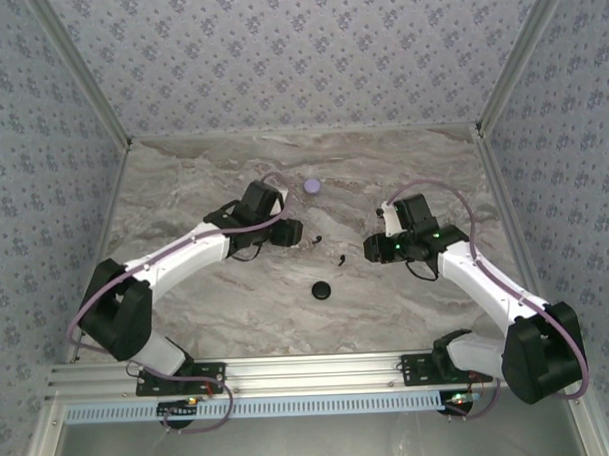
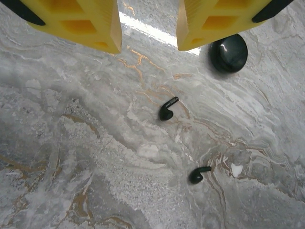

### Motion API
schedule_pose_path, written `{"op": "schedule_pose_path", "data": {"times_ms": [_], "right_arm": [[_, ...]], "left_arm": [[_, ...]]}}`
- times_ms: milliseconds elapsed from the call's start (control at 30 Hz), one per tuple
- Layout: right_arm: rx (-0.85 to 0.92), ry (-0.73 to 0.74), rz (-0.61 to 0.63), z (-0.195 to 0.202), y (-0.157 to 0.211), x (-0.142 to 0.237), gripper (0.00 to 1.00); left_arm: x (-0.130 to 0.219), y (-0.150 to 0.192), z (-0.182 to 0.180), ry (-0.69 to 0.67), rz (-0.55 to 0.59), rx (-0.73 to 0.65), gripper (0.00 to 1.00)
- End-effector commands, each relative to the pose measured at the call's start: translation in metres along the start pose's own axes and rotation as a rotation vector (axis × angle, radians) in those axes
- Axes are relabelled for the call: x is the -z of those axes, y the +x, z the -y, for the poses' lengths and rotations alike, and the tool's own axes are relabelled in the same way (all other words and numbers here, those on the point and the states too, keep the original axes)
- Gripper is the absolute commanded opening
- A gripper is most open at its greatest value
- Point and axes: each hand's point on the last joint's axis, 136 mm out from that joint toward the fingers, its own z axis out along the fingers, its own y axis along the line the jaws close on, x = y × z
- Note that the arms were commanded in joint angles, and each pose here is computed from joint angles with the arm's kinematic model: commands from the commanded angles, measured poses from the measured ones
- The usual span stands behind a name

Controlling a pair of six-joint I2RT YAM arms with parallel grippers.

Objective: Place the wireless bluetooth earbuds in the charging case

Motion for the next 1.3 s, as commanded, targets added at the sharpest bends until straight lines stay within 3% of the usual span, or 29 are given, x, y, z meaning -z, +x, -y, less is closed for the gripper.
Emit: {"op": "schedule_pose_path", "data": {"times_ms": [0,367,733,900,1267], "right_arm": [[0.014,-0.014,-0.028,-0.003,0.01,0.002,0.37],[0.007,-0.027,-0.074,-0.003,0.024,-0.008,0.38],[0.009,-0.102,-0.142,-0.018,0.036,-0.029,0.37],[0.018,-0.109,-0.156,-0.024,0.037,-0.036,0.35],[0.026,-0.133,-0.184,-0.037,0.036,-0.055,0.25]], "left_arm": [[0.017,0.014,0.018,0.09,-0.023,0.011,0.63],[0.026,0.065,0.069,0.281,-0.152,-0.043,0.55],[0.022,0.114,0.105,0.429,-0.242,-0.052,0.38],[0.013,0.137,0.114,0.455,-0.302,-0.048,0.28],[-0.027,0.16,0.116,0.434,-0.367,0.037,0.2]]}}
